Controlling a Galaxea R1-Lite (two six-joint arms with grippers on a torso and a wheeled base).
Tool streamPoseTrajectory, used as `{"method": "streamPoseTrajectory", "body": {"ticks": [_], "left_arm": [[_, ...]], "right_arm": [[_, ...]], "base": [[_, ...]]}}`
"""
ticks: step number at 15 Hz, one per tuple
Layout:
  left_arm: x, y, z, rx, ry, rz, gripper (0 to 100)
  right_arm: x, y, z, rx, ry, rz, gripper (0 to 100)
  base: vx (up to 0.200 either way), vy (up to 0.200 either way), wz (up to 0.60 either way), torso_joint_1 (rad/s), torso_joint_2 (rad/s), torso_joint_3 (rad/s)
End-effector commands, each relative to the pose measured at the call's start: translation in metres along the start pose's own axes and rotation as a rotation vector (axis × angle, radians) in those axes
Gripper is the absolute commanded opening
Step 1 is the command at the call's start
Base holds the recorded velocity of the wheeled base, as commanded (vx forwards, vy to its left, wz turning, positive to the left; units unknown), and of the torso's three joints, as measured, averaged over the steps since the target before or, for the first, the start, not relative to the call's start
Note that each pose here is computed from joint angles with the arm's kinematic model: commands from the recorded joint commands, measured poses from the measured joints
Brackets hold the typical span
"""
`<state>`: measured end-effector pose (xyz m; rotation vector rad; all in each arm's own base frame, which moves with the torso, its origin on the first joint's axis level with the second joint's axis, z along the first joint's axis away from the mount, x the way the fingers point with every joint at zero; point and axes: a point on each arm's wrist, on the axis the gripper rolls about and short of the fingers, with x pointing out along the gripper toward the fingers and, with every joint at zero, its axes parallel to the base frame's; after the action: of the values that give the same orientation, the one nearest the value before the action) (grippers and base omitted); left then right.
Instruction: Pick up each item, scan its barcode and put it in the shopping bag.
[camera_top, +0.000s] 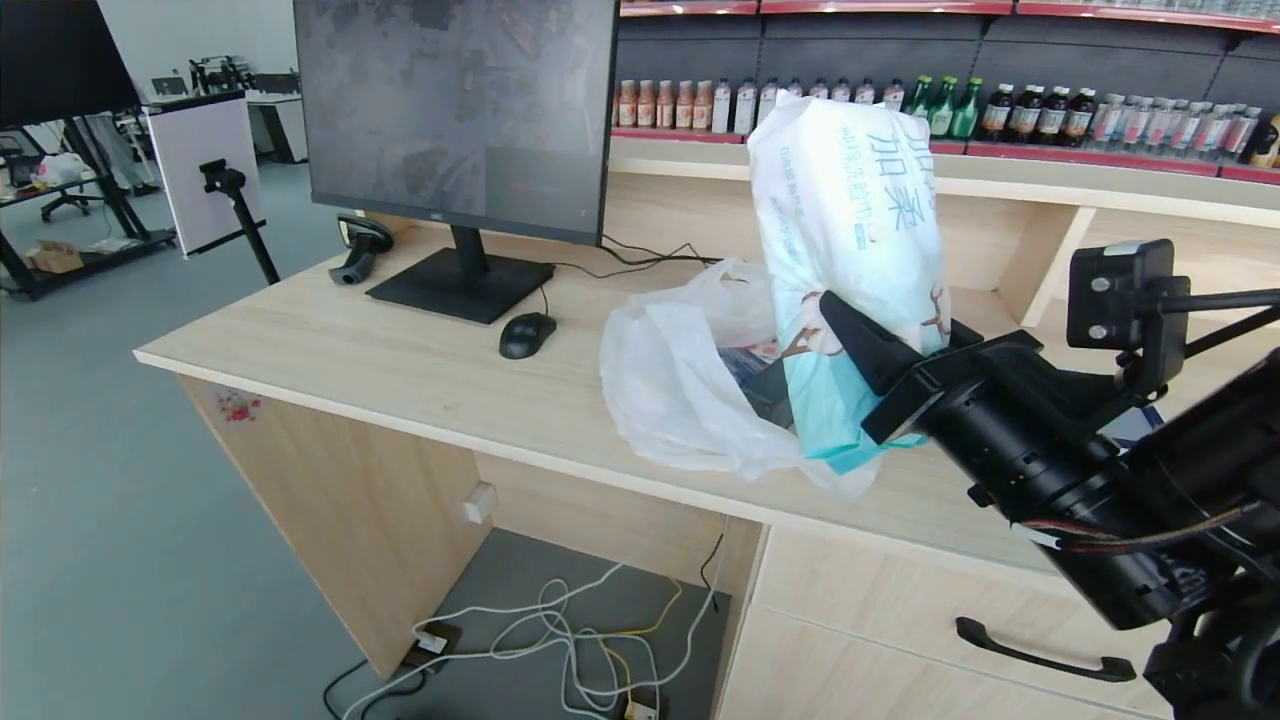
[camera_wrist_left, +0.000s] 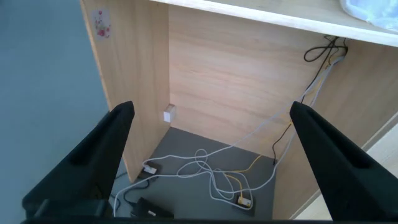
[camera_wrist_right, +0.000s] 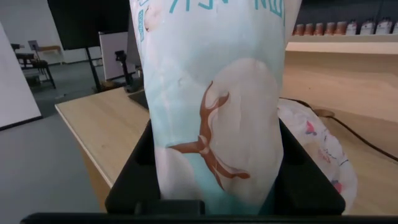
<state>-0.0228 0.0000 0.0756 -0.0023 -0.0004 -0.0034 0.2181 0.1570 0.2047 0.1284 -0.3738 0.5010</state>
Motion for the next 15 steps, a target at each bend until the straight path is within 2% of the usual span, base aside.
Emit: {"method": "streamPoseTrajectory", "body": {"ticks": [1,4,6,8,13,15], "left_arm": [[0.0,0.0,0.0,-0.001,-0.001,0.0,100],[0.0,0.0,0.0,-0.001,-0.001,0.0,100],[0.0,0.0,0.0,-0.001,-0.001,0.0,100],[0.0,0.0,0.0,-0.001,-0.001,0.0,100],[0.0,0.0,0.0,-0.002,-0.001,0.0,100],[0.0,0.0,0.0,-0.002,-0.001,0.0,100]], "right_arm": [[0.005,-0.003,-0.007,-0.005,0.012,-0.019,0],[0.013,-0.008,-0.006,-0.012,-0.004,-0.046,0],[0.018,-0.008,-0.009,-0.01,0.002,-0.047,0],[0.023,-0.004,-0.023,-0.008,0.036,-0.032,0],[0.027,0.036,-0.041,0.04,0.08,0.082,0],[0.025,0.041,-0.051,0.041,0.114,0.089,0]], "base": [[0.2,-0.2,0.0,-0.012,0.0,0.007],[0.2,-0.2,0.0,-0.002,0.0,0.002],[0.0,0.0,0.0,0.0,0.0,0.0],[0.0,0.0,0.0,0.0,0.0,0.0],[0.0,0.0,0.0,0.0,0.0,0.0],[0.0,0.0,0.0,0.0,0.0,0.0]]}}
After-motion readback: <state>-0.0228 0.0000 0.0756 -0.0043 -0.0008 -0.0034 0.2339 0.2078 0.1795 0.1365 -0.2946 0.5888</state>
